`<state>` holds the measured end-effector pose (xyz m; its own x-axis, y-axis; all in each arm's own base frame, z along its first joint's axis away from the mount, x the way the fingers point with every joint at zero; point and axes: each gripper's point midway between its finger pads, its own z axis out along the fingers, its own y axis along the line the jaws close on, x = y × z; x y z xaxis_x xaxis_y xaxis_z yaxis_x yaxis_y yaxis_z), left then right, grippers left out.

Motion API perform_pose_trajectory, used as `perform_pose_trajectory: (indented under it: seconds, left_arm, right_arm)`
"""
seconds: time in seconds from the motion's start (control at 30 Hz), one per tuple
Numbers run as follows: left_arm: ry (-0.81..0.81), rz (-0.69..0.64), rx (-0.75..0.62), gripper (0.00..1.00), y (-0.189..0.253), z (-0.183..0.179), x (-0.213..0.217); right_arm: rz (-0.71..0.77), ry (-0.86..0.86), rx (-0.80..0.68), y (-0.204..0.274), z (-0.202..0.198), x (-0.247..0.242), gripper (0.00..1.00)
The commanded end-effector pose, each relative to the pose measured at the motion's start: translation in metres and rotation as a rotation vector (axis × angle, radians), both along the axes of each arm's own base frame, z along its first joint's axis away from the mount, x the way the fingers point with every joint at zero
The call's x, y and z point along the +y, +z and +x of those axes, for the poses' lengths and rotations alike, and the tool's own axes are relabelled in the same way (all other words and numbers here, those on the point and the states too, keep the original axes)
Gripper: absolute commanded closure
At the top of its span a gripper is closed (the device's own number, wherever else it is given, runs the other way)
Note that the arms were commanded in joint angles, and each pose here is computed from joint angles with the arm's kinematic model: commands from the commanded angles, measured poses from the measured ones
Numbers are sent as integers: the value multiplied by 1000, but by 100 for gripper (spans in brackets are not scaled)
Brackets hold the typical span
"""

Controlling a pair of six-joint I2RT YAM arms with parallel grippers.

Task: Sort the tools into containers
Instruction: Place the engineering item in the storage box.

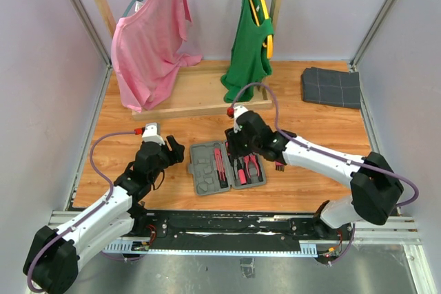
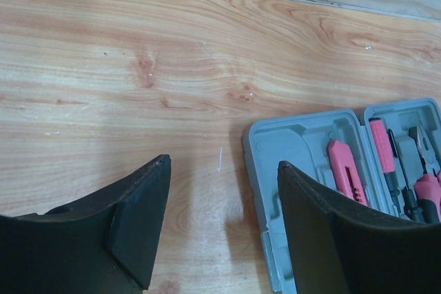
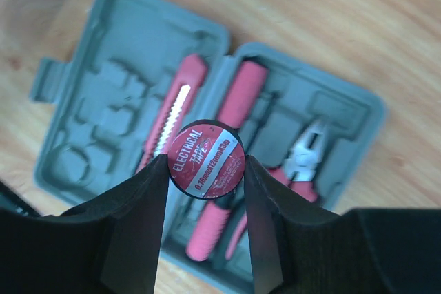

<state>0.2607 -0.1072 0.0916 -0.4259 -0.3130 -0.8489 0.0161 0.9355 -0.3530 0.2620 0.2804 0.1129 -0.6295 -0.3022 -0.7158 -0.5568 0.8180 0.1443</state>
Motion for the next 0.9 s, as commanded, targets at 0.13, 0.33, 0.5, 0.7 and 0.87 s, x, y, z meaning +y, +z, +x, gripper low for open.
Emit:
perform_pose_trajectory:
  seconds: [0.13,0.33,0.5,0.7,0.87]
  left_arm:
    - [22,-1,-32,33,8,6,3]
    - [41,-1,-30,33,8,6,6]
    - [43,-2,-31,33,8,6,6]
    - [41,-2,-31,33,8,6,6]
    - [41,-3,-32,33,8,6,6]
  right_arm:
    - [35,197,40,-2,-59,66,57]
    - [41,288,86,-14,-90,93,57]
    - [31,342,120,-26,-111,104,57]
    - [33,367,154,-36,-118,116,56]
    - [12,396,167,-45,-125,123,55]
